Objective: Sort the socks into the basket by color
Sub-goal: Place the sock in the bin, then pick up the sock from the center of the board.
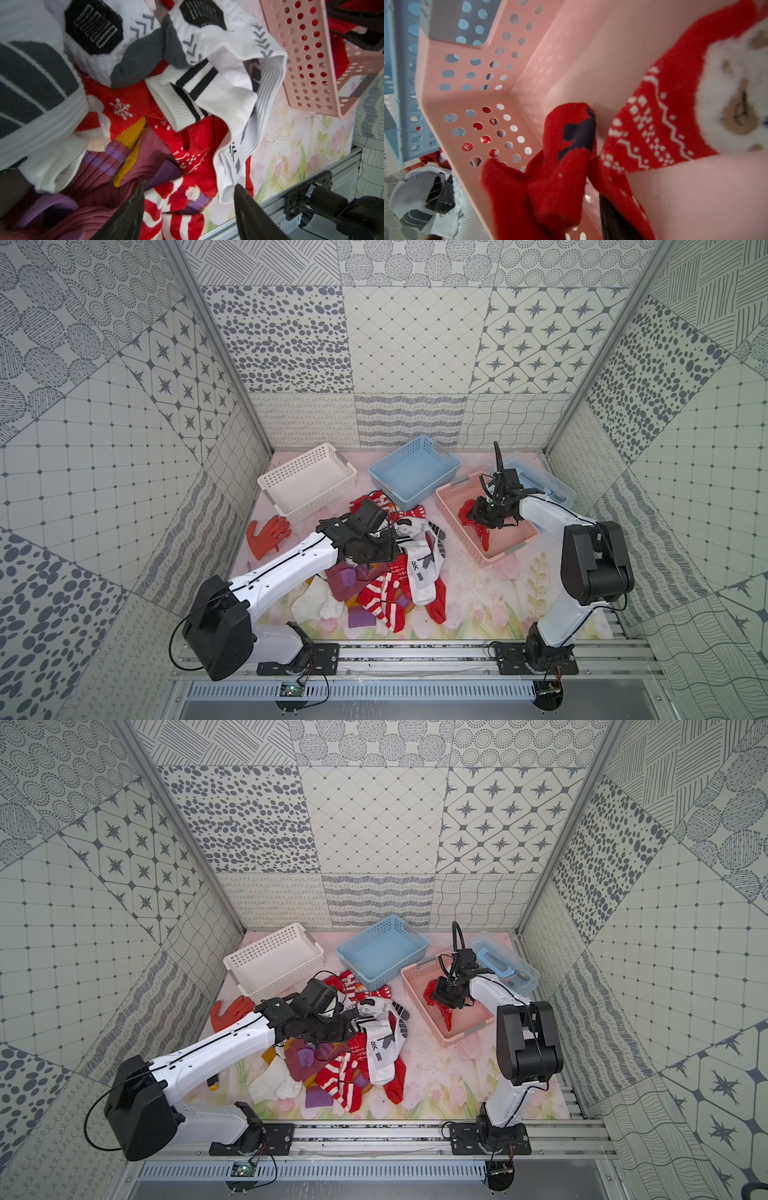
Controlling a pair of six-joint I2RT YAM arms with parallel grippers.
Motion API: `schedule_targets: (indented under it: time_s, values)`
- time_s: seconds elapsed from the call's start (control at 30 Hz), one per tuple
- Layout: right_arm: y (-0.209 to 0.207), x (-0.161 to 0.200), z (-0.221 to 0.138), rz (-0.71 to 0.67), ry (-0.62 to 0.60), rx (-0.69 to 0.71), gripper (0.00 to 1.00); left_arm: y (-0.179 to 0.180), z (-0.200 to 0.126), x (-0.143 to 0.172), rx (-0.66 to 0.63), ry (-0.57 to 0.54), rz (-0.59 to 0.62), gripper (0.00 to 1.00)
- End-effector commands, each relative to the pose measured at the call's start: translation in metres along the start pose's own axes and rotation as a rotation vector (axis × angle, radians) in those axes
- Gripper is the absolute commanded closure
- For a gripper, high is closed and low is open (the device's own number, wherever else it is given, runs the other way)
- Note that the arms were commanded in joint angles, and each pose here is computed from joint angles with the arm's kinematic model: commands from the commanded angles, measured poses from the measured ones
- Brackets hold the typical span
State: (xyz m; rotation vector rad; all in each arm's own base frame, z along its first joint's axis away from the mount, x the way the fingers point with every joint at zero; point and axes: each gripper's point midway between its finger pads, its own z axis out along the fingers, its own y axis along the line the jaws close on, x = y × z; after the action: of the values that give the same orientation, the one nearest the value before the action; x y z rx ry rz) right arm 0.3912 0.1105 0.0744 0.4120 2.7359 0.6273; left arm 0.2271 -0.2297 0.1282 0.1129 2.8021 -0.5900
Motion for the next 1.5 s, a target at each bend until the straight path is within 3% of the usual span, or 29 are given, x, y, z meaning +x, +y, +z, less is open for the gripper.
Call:
schedule_targets:
  time_s: [0.0,0.2,0.43,0.73,0.93,1.33,1.47]
  values:
    - [0.004,-0.014,-0.007,-0.028,-0.044,0.004,0.45,0.015,0.004,0.022,-0.068,0.075,-0.014,0.32]
    - [0.010,-0.018,-0.027,-0.048,-0.080,0.021,0.23,0.021,0.007,0.038,-0.098,0.113,-0.029,0.31]
    - [0.030,-0.022,-0.067,-0.096,-0.151,0.012,0.05,0.026,0.003,0.051,-0.143,0.135,-0.029,0.30]
    - [0.063,0.000,-0.101,-0.184,-0.174,-0.034,0.02,0.028,0.007,0.071,-0.189,0.181,-0.017,0.30]
    - [0.077,0.018,-0.109,-0.225,-0.167,-0.063,0.02,0.029,0.026,0.071,-0.228,0.185,0.009,0.33]
    - [0.097,0.035,-0.122,-0.271,-0.173,-0.115,0.04,0.042,0.058,0.065,-0.312,0.173,0.047,0.60]
    - [0.102,0.041,-0.122,-0.286,-0.168,-0.124,0.04,0.045,0.061,0.067,-0.333,0.164,0.052,0.83]
